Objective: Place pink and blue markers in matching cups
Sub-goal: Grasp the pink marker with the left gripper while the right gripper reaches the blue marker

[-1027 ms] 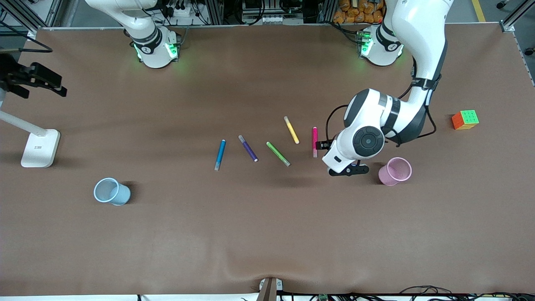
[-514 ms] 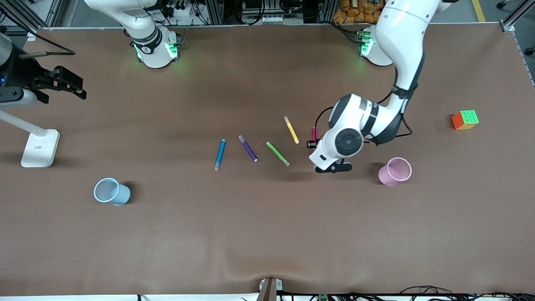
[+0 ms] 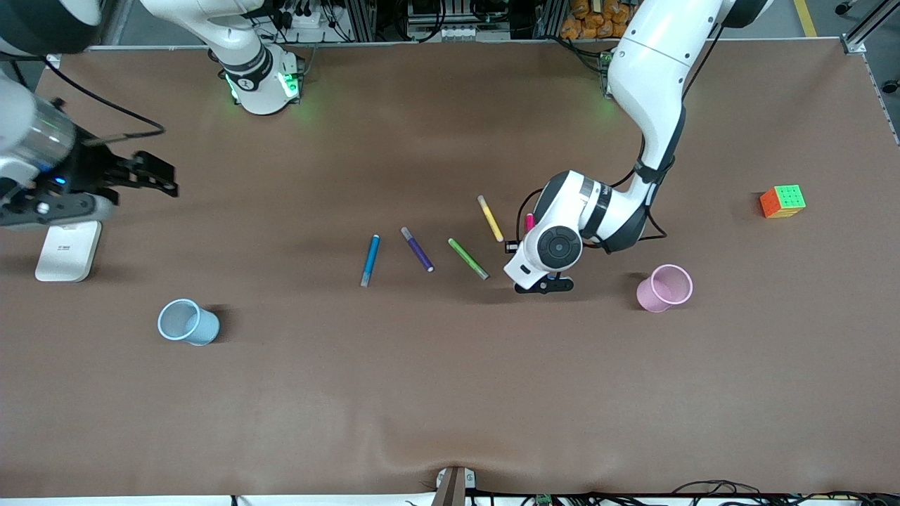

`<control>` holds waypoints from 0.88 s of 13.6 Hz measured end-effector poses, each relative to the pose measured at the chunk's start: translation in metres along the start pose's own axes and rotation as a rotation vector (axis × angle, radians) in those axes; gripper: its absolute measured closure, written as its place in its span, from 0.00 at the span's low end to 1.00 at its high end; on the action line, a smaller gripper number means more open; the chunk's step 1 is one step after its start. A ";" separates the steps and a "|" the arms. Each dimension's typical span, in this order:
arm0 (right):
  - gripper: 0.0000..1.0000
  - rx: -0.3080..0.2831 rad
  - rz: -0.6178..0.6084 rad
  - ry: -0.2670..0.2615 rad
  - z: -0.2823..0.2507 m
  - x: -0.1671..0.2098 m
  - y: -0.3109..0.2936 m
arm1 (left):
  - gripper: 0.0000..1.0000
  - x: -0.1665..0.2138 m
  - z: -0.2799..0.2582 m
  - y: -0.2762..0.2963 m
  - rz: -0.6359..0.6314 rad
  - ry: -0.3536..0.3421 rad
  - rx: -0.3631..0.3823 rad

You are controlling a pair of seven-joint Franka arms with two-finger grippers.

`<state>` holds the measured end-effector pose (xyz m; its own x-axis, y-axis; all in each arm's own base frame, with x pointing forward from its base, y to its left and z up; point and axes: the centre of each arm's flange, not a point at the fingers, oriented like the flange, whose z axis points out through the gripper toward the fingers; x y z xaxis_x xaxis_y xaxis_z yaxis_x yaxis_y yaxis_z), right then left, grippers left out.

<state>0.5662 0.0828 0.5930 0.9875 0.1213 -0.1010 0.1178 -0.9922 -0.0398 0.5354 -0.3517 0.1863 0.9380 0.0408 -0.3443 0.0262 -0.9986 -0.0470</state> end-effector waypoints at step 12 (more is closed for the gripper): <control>0.00 -0.032 0.025 -0.004 0.195 0.096 -0.144 | 0.59 0.007 0.013 0.001 0.020 0.025 0.014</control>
<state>0.6236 0.2431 0.3953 0.9898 0.0962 -0.1052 0.0961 -0.9954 -0.0058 0.5380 -0.3515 0.1720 0.9466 0.0201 -0.3217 0.0030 -0.9986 -0.0534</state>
